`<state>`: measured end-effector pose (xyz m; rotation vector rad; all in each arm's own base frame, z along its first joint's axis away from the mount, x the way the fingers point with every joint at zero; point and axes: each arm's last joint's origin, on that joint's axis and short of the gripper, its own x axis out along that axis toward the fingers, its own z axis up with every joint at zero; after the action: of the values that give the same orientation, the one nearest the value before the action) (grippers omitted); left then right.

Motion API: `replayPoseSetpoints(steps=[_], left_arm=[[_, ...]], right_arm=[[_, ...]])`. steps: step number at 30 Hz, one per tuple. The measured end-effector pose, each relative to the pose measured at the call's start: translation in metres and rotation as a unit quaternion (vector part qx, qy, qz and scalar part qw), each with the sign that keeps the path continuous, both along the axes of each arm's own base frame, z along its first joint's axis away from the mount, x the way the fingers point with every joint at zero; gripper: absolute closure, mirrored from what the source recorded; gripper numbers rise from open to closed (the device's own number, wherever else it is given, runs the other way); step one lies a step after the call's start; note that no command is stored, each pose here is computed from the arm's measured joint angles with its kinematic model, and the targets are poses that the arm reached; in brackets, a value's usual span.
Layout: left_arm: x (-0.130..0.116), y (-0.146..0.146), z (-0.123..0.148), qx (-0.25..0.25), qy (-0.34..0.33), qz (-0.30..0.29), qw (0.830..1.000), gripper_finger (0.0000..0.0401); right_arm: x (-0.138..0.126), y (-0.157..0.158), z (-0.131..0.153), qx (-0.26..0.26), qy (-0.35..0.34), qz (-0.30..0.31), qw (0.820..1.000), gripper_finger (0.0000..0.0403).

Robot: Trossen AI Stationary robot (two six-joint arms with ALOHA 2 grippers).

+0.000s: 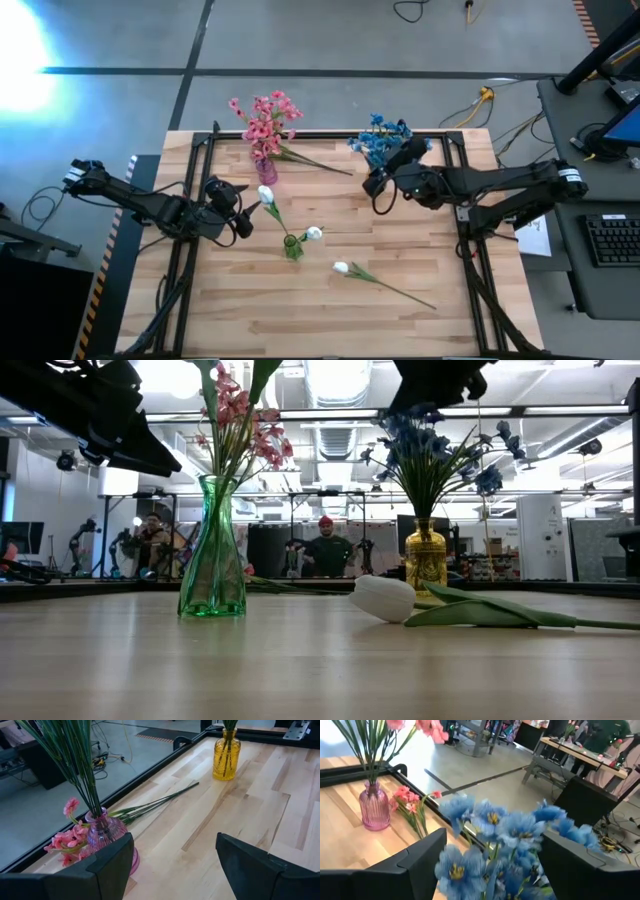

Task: Sort flowers into vase by color
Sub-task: Put the white flower into the green vase

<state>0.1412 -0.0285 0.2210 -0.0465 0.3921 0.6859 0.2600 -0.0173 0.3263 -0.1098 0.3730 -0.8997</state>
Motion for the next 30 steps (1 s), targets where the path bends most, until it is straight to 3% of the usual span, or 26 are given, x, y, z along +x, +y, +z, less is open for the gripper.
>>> replayPoseSetpoints(steps=[18,22,24,26,30], left_arm=[[0.0,0.0,0.0,0.0,0.0,0.0,1.0,0.0133],[0.0,0.0,0.0,0.0,0.0,0.0,1.0,0.0133],[0.0,0.0,0.0,0.0,-0.001,0.0,1.0,0.0133],[0.0,0.0,0.0,0.0,0.0,0.0,1.0,0.0133],[0.0,0.0,0.0,0.0,0.0,0.0,1.0,0.0133]], right_arm=[[-0.008,0.004,0.072,-0.015,-0.025,0.02,0.999,0.0099],[-0.009,0.017,0.085,0.01,-0.038,0.099,0.994,0.0098],[-0.008,0.025,0.091,0.04,-0.044,0.184,0.981,0.0097],[-0.007,0.035,0.093,0.08,-0.048,0.286,0.954,0.0098],[-0.007,0.054,0.085,0.198,-0.033,0.473,0.858,0.0104]])
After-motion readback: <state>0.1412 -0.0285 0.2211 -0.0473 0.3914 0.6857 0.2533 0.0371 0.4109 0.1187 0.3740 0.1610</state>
